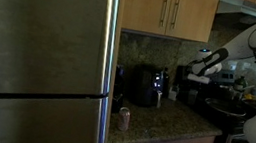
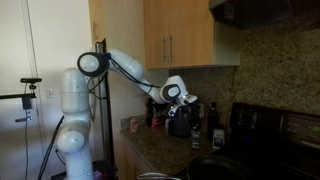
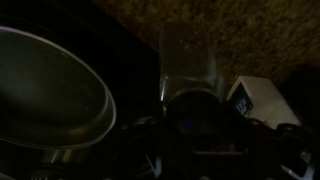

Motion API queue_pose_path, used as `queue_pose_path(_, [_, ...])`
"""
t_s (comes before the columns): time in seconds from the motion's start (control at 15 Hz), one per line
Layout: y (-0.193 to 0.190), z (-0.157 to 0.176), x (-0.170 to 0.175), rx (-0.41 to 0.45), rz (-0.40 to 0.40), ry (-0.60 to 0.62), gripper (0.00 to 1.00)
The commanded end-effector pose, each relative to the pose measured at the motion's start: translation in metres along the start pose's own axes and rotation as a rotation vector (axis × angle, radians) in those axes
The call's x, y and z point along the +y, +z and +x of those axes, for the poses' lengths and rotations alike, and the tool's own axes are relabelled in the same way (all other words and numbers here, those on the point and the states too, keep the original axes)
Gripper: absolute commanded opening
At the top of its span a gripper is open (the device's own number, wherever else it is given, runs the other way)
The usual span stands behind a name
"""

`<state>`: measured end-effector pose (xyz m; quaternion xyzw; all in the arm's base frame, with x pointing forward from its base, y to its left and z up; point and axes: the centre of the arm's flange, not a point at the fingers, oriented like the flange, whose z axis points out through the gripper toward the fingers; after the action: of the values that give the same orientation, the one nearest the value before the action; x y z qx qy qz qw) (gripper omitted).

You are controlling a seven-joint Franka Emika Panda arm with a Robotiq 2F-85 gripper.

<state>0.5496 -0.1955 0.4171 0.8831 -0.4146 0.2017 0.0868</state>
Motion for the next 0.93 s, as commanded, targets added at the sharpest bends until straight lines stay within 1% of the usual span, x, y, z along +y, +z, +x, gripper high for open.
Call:
queue_pose_path(0.0, [0.009,0.004,-0.009,0.021,-0.008,0.017,0.58])
queue_pose_path(0.13, [0.022,0.010,-0.024,0.040,-0.015,0.034,0.58])
queue_pose_path(0.2, [0.023,0.011,-0.027,0.042,-0.015,0.035,0.33])
queue_pose_path(0.27, [0.033,0.011,-0.029,0.045,-0.039,0.040,0.33])
queue_pose_path(0.33, [0.049,0.019,-0.036,0.026,-0.056,0.067,0.33])
queue_pose_path(0.4, [0.060,0.026,-0.041,0.025,-0.068,0.096,0.33])
queue_pose_path(0.53, [0.076,0.037,-0.051,0.036,-0.064,0.144,0.33])
queue_pose_path(0.67, [0.090,0.049,-0.065,0.077,-0.067,0.177,0.33])
queue_pose_path(0.87, [0.102,0.068,-0.086,0.085,-0.054,0.236,0.33])
